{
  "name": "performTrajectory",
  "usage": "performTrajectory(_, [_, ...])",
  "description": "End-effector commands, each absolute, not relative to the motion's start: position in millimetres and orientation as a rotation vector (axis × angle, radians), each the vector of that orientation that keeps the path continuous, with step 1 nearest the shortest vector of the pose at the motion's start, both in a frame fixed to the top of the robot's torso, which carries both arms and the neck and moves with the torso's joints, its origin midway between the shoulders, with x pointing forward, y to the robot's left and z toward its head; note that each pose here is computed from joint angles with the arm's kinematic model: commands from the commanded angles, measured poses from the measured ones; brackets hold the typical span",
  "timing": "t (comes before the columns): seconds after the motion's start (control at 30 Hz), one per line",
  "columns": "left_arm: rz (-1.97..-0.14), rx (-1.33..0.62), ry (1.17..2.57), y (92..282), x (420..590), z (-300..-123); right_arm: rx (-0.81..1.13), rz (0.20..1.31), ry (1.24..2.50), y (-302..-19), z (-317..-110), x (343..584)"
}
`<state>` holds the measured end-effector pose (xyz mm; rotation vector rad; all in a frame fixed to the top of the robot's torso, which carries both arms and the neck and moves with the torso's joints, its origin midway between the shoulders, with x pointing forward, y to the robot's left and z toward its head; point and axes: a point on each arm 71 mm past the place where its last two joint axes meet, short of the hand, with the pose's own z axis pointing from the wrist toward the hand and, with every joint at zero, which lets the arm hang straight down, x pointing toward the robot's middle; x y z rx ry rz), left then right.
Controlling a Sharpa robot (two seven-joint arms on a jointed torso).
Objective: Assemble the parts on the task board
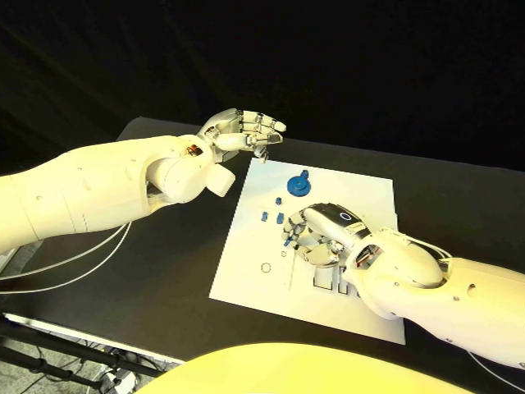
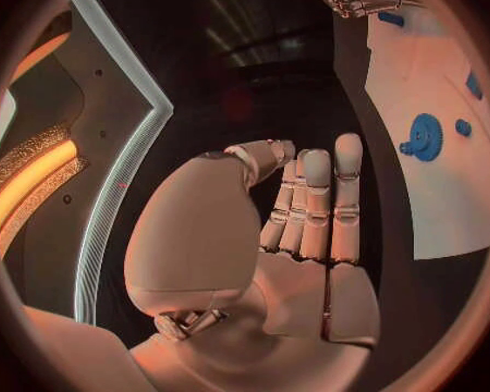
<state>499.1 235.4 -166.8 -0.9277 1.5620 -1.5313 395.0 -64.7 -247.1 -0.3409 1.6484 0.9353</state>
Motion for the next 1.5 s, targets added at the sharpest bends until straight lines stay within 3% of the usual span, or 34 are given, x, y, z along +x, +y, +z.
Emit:
performTrajectory(0.03, [-1.539,-0.926,1.562,233.4,499.2,-166.1,-0.38,0.931,1.675,-62.4,-250.4,392.9])
performTrajectory(1.5, [-1.532,-0.913,1.587,233.3,500.2,-168.1,-0.416,0.928,1.706,-58.4,-254.5,385.5])
